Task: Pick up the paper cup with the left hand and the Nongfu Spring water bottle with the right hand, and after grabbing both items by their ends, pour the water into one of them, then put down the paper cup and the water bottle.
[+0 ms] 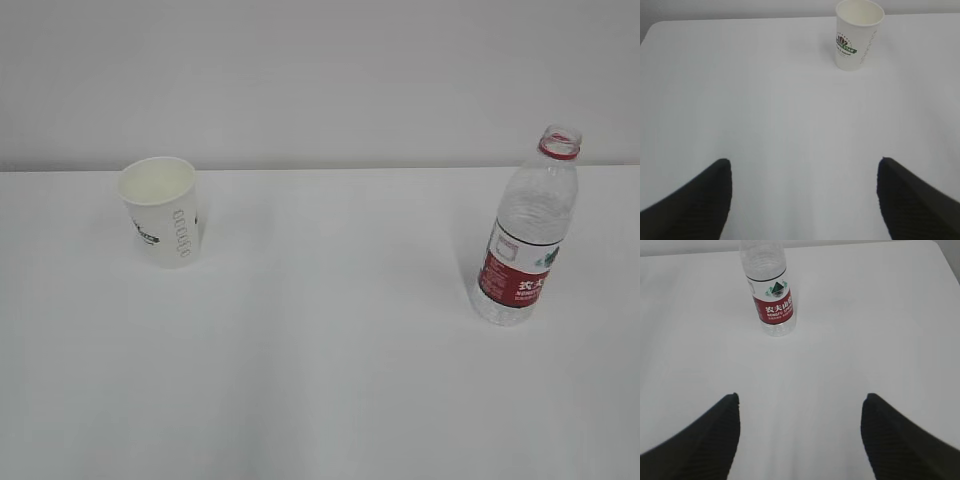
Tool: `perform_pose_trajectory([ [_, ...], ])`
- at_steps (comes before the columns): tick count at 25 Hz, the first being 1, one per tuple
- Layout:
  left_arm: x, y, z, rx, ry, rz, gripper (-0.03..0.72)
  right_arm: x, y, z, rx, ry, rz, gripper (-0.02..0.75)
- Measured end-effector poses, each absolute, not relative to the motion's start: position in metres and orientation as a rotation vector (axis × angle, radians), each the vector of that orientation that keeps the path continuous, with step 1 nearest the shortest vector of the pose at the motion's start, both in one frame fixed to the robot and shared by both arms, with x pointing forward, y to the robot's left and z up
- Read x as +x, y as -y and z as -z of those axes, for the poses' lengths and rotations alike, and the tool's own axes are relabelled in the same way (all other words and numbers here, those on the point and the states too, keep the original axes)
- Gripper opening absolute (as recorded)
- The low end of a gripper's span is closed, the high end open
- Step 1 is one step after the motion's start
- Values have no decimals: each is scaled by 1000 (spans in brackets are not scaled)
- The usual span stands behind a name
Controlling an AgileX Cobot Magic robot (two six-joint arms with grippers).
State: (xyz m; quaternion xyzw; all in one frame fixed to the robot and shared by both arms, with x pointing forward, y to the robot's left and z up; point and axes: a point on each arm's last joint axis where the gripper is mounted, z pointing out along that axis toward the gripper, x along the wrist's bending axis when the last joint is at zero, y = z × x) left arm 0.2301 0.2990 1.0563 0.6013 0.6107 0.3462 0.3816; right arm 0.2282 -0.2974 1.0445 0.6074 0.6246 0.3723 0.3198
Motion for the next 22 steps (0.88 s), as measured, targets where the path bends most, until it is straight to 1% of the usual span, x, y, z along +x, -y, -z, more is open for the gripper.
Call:
perform_pose_trajectory([
  [8,230,-299,-1056,1535,-1559,-885,653,228,297,-1044,1596,-1642,-979,568],
  [22,230,-299,-1056,1535,-1559,-885,607,228,297,-1044,1596,-1642,-979,569],
])
